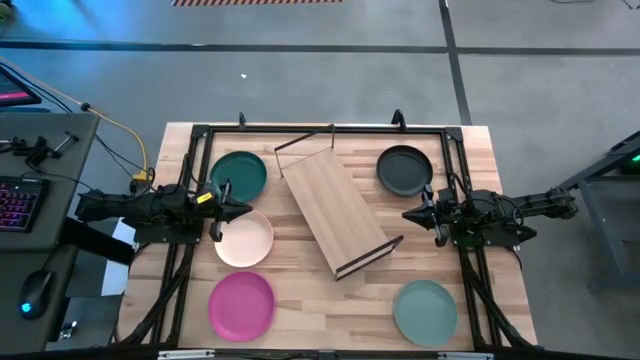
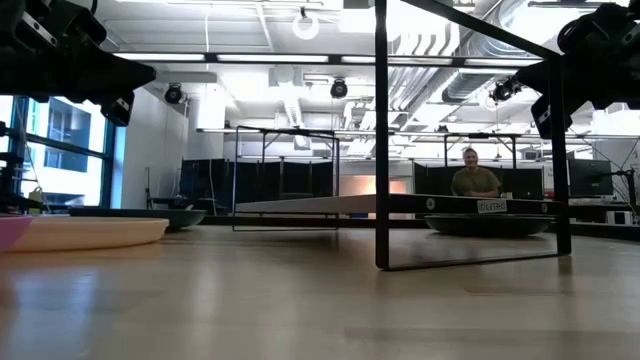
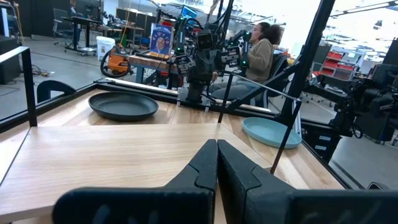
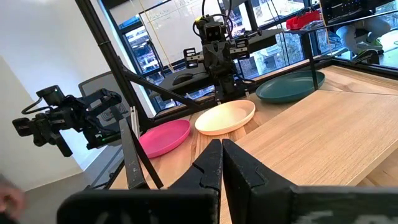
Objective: Place and stack plates onto a shelf
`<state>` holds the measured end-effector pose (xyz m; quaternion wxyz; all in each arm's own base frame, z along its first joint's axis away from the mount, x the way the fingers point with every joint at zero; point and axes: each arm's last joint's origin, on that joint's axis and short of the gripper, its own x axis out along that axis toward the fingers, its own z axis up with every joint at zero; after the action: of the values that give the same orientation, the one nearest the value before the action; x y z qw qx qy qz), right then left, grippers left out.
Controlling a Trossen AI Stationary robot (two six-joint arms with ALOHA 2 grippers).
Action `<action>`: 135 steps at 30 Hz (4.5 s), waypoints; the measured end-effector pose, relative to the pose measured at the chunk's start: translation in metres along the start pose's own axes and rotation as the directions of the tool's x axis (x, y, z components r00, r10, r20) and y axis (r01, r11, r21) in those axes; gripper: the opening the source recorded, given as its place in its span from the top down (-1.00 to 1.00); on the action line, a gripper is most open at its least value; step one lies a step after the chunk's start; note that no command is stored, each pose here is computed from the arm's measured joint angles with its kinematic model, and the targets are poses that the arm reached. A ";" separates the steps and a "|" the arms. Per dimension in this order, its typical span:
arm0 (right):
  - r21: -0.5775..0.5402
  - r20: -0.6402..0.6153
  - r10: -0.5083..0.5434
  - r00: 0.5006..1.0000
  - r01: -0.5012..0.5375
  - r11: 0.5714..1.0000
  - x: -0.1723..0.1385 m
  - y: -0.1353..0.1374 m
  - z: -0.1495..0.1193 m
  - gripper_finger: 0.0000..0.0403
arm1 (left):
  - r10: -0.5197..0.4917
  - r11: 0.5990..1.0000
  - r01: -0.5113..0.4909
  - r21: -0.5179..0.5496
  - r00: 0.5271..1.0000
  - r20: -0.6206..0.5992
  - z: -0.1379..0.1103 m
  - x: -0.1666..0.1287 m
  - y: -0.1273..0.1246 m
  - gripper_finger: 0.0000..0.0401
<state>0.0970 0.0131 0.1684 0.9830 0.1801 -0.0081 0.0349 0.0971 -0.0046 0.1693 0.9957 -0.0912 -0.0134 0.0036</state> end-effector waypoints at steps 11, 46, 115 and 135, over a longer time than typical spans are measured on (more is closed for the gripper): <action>0.000 0.000 0.000 1.000 0.000 1.000 0.000 0.000 0.000 1.00 | 0.000 1.000 0.000 0.000 1.000 0.000 0.000 0.000 0.000 1.00; 0.000 0.000 0.000 1.000 0.000 1.000 0.000 0.000 0.000 1.00 | 0.000 1.000 0.000 0.000 1.000 0.000 0.000 0.000 0.000 1.00; 0.443 -0.543 -0.764 0.348 0.892 0.091 0.013 -0.061 0.039 -0.19 | 0.000 1.000 0.000 0.000 1.000 0.000 0.000 0.000 0.000 1.00; 0.452 -0.719 -0.692 0.057 0.796 -0.403 0.021 -0.108 0.010 -0.16 | 0.000 1.000 0.000 0.000 1.000 0.000 0.000 0.000 0.000 1.00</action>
<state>0.1261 -0.0894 0.1406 0.4717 0.5762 0.1884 -0.6404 0.0971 -0.0046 0.1693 0.9957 -0.0912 -0.0133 0.0038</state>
